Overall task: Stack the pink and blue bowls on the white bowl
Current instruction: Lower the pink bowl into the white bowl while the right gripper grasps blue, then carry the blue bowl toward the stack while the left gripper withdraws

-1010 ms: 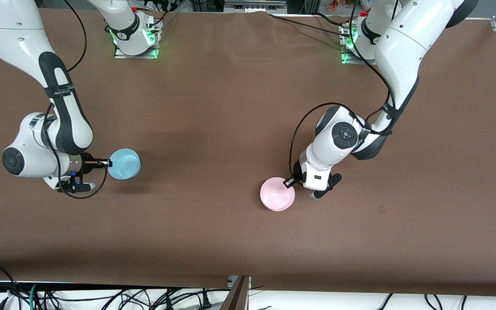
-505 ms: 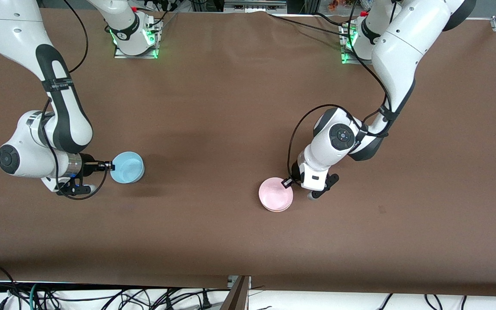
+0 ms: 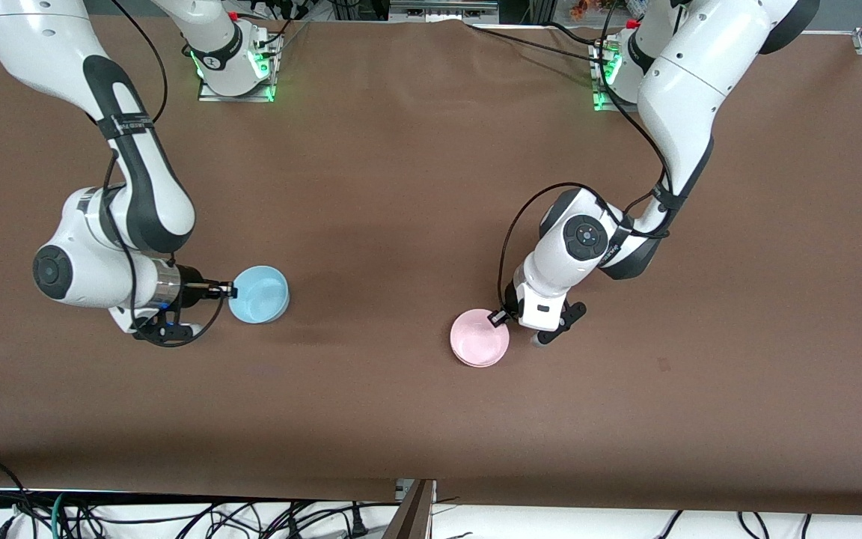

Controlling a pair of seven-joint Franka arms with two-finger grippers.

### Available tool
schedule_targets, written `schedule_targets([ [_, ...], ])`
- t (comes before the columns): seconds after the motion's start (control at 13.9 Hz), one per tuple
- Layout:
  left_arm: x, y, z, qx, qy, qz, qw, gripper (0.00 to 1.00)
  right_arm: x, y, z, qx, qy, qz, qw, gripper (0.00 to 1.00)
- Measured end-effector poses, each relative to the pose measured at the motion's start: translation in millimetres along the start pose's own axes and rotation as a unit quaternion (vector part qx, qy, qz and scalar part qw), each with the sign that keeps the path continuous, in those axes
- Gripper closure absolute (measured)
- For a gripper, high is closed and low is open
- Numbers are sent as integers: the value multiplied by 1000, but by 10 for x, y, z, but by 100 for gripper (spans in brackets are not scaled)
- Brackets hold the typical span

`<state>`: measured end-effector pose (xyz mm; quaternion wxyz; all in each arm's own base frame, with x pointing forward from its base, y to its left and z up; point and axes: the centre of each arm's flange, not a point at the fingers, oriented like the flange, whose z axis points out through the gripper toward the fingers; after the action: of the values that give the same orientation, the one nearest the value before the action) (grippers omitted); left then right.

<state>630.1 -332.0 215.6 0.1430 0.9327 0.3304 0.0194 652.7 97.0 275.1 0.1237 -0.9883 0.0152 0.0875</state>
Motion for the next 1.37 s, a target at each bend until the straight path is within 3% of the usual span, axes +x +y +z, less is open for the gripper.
schedule_targets([
  [0.58,122,110,-141,-9,10,-7,1000,15,-128,-1128,-14,3,11,64,998,98],
  [0.87,367,338,-690,77,-13,-15,997,16,-213,-1691,60,7,17,103,995,98],
  [1.01,479,457,-1142,100,-17,-13,995,16,-240,-2119,116,16,28,134,990,98],
  [1.37,709,395,-2195,143,-36,50,988,19,-221,-2926,447,68,86,171,979,98],
])
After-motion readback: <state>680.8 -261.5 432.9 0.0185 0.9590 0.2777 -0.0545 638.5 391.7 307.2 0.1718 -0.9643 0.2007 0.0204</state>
